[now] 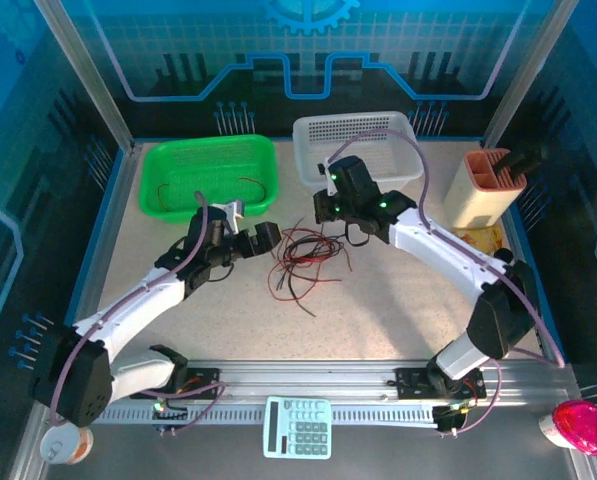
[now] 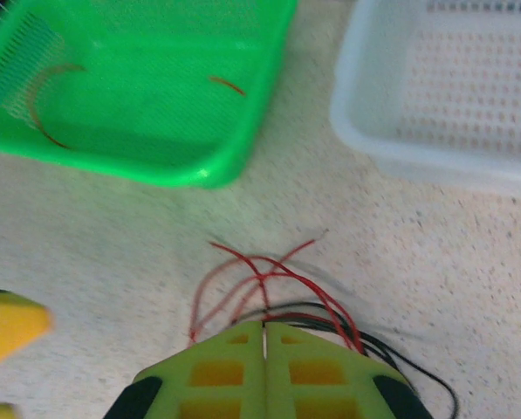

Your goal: Untangle the cables

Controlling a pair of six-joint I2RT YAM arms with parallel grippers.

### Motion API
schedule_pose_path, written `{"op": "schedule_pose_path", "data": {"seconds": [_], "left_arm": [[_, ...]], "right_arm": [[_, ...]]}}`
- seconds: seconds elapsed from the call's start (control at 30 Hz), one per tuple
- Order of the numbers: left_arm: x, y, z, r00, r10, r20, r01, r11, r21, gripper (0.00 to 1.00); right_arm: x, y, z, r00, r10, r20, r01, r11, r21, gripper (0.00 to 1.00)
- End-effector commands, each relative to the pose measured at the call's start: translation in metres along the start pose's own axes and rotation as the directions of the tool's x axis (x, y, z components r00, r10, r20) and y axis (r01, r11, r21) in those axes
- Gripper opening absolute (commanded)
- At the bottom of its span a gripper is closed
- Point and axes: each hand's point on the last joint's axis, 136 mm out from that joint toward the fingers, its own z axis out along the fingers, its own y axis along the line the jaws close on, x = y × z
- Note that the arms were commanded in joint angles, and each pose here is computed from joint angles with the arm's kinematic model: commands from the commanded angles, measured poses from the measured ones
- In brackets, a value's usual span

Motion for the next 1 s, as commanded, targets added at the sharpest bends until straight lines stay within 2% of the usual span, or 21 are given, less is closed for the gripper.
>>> {"op": "schedule_pose_path", "data": {"seconds": [0.0,0.17,0.53,0.8,0.97], "left_arm": [[-0.017,-0.050,-0.003,0.987,0.150,0.058,-0.158,0.973,0.171,0.99],[-0.019,-0.082,-0.001,0.967,0.240,0.086,-0.254,0.938,0.236,0.97],[-0.029,-0.117,0.018,0.945,0.307,0.113,-0.326,0.908,0.265,0.85],[-0.003,-0.107,0.046,0.946,0.321,0.053,-0.324,0.914,0.243,0.76],[0.018,-0.075,0.065,0.947,0.320,0.000,-0.316,0.933,0.171,0.68]], "right_arm": [[-0.039,0.030,-0.046,0.994,0.023,0.107,-0.011,0.994,-0.113,0.00],[-0.064,0.055,-0.084,0.981,0.034,0.190,0.003,0.982,-0.190,0.00],[-0.104,0.087,-0.149,0.944,0.063,0.324,0.044,0.948,-0.314,0.00],[-0.111,0.089,-0.152,0.937,0.066,0.343,0.050,0.947,-0.317,0.00],[-0.118,0.089,-0.155,0.929,0.075,0.362,0.049,0.945,-0.323,0.00]]}}
